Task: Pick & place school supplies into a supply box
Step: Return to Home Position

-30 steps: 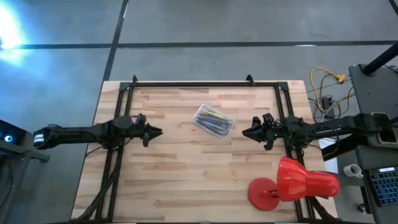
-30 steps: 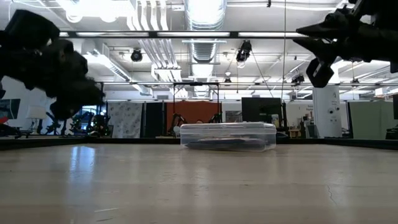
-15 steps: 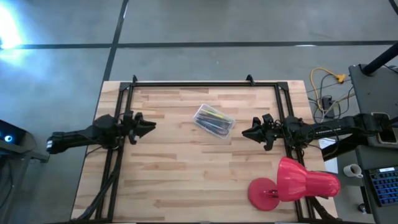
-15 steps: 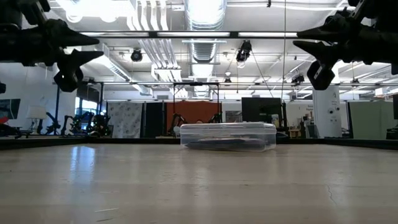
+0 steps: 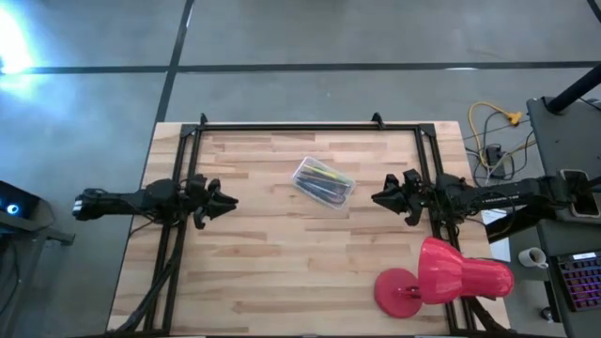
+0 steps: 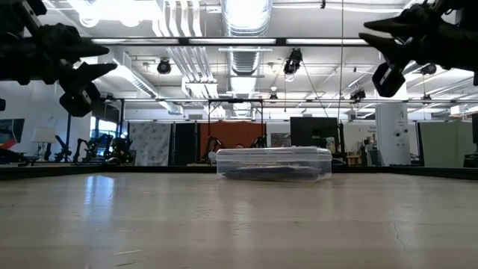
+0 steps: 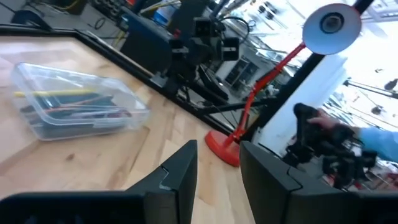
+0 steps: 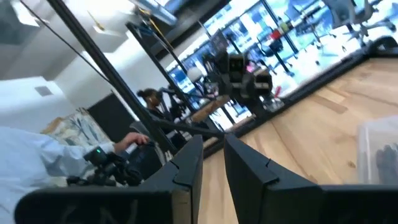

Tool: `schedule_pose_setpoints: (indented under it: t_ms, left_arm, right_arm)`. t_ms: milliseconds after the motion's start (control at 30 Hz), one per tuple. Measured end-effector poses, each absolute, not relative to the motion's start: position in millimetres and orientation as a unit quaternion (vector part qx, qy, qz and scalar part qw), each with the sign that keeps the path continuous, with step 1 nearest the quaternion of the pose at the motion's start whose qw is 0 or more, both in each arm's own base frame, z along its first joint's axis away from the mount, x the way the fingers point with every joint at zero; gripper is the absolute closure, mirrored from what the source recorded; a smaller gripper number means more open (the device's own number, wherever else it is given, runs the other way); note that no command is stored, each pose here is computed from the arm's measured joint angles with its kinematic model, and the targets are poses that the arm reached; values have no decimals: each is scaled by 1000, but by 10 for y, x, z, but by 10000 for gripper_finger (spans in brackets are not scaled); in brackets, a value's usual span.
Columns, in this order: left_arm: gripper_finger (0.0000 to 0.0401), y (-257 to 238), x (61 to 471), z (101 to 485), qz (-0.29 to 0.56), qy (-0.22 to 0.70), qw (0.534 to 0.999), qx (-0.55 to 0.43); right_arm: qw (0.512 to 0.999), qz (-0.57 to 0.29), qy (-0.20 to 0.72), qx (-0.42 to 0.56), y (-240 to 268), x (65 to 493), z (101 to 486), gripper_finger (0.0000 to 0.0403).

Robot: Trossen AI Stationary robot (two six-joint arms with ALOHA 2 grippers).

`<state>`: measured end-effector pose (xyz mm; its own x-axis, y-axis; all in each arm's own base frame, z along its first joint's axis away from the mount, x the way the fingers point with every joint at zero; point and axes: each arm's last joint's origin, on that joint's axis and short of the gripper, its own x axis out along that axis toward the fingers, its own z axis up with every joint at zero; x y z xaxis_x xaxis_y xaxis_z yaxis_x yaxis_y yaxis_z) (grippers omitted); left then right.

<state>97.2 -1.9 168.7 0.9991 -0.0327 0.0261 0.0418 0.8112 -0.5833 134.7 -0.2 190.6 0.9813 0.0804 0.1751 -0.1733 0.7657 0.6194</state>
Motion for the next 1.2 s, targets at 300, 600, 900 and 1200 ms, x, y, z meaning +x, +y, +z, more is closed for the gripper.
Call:
schedule_pose_setpoints:
  t_ms: [300,600,900,1200]
  left_arm:
    - [297,-45,971,1686,-33,-3,951,-307]
    - [297,-45,971,1684,-32,-3,951,-307]
    - [297,-45,972,1683,-32,-2,951,-307]
    - [297,-46,1020,1623,-19,37,951,-306]
  right_arm:
    - [924,105,-174,323,3,1109,2113,344]
    - [922,110,-189,320,6,999,2088,344]
    - [935,77,-95,332,7,959,1883,344]
    - [938,64,-59,337,7,958,1807,344]
